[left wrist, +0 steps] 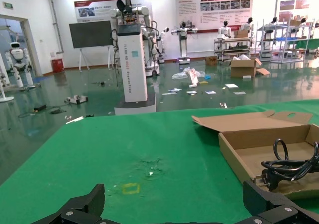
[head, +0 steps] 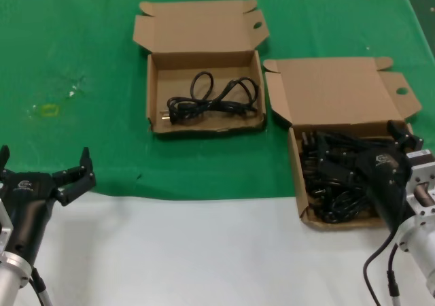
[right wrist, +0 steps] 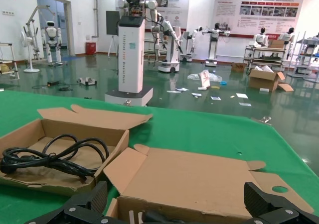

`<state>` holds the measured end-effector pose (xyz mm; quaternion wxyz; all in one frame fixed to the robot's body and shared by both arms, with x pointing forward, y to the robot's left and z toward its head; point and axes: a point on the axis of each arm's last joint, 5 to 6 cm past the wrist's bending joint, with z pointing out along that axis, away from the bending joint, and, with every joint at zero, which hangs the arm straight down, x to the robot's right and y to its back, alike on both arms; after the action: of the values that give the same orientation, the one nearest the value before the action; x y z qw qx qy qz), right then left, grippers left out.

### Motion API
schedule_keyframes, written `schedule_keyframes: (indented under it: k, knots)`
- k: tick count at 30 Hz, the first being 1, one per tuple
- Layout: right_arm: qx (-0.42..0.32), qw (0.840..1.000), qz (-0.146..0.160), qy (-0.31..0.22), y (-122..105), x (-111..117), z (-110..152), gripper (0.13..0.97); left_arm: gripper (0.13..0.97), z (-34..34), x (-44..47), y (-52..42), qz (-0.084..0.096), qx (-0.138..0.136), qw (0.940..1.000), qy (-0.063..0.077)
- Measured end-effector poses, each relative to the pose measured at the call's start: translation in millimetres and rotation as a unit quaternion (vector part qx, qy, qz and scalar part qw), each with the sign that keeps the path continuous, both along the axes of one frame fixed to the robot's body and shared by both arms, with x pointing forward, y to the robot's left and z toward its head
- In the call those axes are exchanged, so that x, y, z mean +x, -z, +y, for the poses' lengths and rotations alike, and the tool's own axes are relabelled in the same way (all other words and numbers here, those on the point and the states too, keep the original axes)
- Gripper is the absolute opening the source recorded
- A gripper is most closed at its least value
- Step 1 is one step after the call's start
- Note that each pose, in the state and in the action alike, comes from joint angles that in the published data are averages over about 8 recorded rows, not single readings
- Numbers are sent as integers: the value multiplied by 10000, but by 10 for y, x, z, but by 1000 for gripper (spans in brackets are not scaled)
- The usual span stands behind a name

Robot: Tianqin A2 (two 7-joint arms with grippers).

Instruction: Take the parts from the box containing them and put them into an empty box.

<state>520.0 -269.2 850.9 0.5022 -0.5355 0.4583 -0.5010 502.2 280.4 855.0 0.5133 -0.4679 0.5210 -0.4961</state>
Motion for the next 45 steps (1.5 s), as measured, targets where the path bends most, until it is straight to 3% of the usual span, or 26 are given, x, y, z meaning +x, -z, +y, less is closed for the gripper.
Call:
schedule_keyframes:
  k: [45]
  knots:
    - [0, 10000, 0, 0, 0, 0, 0, 966, 966, 0, 0, 0, 0, 0, 10000, 0]
